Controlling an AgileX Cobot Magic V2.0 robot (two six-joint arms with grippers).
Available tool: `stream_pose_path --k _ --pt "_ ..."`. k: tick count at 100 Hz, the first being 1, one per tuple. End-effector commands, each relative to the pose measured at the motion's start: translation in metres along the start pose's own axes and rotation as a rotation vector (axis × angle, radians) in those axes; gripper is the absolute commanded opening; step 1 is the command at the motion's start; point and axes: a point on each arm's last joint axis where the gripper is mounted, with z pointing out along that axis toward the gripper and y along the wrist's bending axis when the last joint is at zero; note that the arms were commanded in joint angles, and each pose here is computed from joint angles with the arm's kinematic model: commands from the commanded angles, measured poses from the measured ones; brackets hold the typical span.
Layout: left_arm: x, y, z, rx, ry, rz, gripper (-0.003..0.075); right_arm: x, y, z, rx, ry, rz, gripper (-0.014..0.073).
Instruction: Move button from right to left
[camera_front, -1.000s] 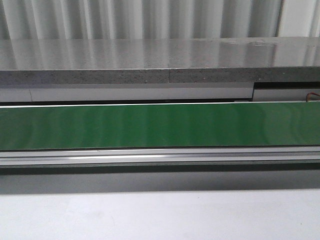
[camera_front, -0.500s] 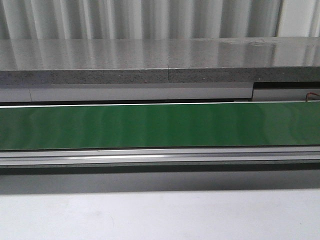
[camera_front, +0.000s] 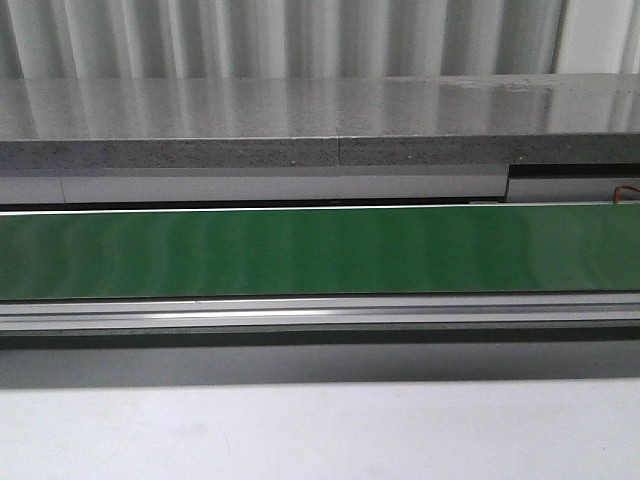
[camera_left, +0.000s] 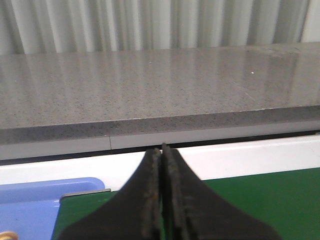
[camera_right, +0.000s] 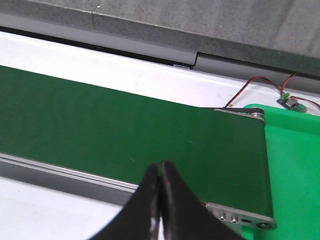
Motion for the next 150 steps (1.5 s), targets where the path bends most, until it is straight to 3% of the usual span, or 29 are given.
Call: stream_pose_path --k 1,37,58,150 --pt "0.0 0.002 -0.006 -0.023 -0.124 -0.009 -0.002 -0.013 -0.003 -0.003 0.029 -0.078 0.009 -0.0067" --pt "0.079 0.002 -0.028 -0.039 -0.141 0.004 -0.002 -0.013 -0.003 -0.003 0.029 -0.078 0.009 -0.0067" --pt "0.105 0.005 -0.027 -0.103 -0.127 -0.004 -0.002 -0.012 -0.003 -0.003 0.026 -0.074 0.009 -0.0067" --pt "0.106 0.006 -0.028 -0.117 -0.121 -0.007 -0.002 -0.012 -0.003 -0.003 0.025 -0.072 0.009 -0.0067"
